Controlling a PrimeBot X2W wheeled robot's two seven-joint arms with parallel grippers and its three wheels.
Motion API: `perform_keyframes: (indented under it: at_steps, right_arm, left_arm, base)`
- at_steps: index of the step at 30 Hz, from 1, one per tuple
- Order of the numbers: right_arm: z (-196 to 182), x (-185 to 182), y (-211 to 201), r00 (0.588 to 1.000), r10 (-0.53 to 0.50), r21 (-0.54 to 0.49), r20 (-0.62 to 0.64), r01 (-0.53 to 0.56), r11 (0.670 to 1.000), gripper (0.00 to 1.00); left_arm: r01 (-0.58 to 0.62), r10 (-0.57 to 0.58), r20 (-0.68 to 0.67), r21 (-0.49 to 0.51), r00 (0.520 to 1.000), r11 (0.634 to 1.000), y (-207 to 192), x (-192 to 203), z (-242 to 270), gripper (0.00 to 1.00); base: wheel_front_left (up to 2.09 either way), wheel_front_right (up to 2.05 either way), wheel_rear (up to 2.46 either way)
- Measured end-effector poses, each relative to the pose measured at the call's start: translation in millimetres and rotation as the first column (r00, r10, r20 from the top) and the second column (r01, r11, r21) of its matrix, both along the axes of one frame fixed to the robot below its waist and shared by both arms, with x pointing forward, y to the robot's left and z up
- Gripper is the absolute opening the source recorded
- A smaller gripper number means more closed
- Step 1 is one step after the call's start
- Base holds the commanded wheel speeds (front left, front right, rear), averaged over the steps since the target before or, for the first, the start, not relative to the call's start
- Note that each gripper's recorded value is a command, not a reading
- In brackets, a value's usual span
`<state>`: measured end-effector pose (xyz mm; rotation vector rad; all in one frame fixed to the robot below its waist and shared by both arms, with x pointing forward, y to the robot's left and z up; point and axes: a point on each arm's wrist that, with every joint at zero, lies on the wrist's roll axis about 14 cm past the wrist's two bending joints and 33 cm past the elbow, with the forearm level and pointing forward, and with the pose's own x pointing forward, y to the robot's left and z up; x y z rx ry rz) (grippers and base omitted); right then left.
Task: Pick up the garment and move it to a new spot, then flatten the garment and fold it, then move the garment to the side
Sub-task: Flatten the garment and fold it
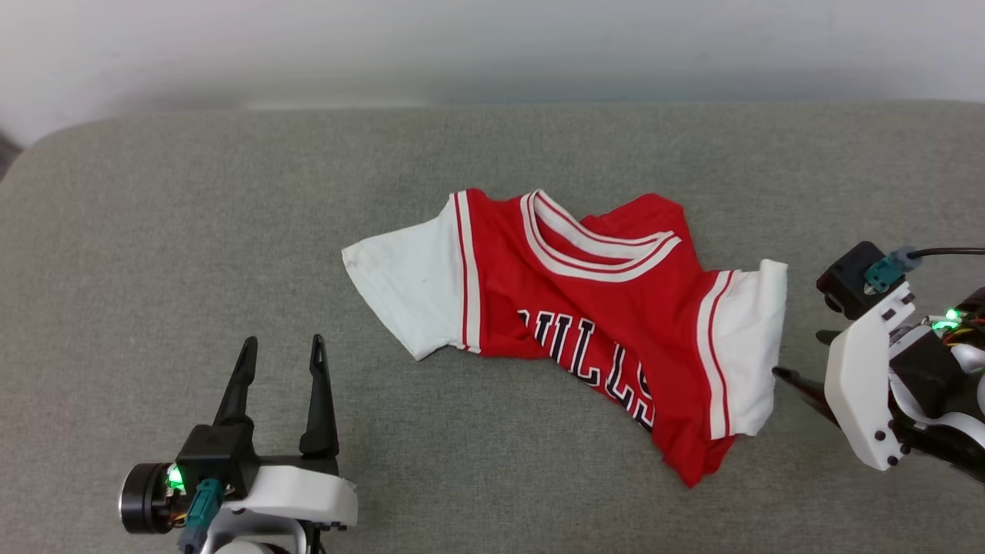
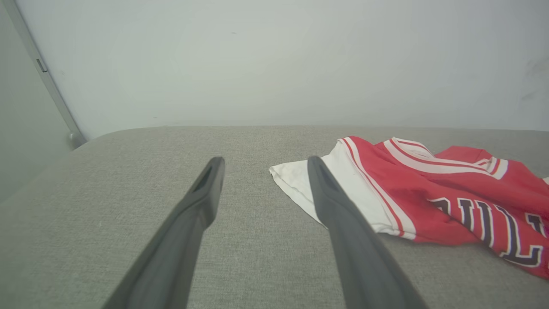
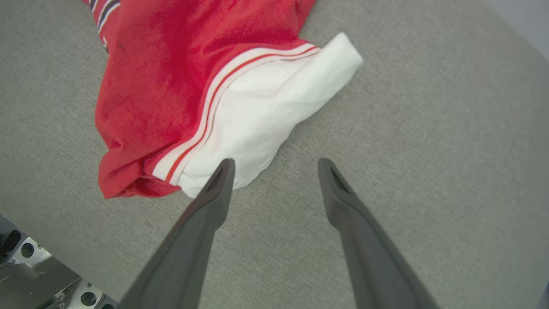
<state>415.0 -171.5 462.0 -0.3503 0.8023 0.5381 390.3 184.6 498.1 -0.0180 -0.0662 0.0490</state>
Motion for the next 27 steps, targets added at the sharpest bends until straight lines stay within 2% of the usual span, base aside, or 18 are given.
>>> perform_keyframes:
  at_steps: [12,15,16,17,24,27]
  right_arm:
    - [-96,-10,15,0.961,0.04,-0.035,-0.272,-0.052,0.998,1.0]
    - [-105,-11,15,0.959,0.054,-0.045,-0.279,-0.069,0.997,1.0]
    - [-105,-12,16,0.96,0.058,-0.042,-0.275,-0.072,0.997,0.29]
    - [-105,-12,16,0.962,0.058,-0.031,-0.268,-0.068,0.997,0.0]
    - [-83,-14,17,0.984,0.058,0.035,-0.171,-0.053,0.998,0.0]
    - [-65,-12,0,0.993,0.022,0.043,-0.112,-0.017,0.999,0.0]
  left_arm:
    - [-0.026,0.025,-0.059,-0.011,0.998,1.0,5,16,-23,1.0]
    - [-0.037,0.036,-0.071,-0.011,0.997,0.999,9,15,-26,1.0]
    - [-0.039,0.038,-0.071,-0.011,0.997,0.999,9,15,-26,1.0]
    - [-0.04,0.039,-0.07,-0.011,0.997,0.999,10,15,-26,1.0]
    - [-0.022,0.022,-0.037,-0.018,0.999,1.0,4,13,-14,1.0]
    - [-0.013,0.012,-0.024,-0.023,1.0,1.0,0,9,-9,1.0]
  base:
    - [0.0,0.0,0.0]
    - [0.0,0.0,0.0]
    - [0.0,0.0,0.0]
    - [0.0,0.0,0.0]
    - [0.0,0.0,0.0]
    - [0.0,0.0,0.0]
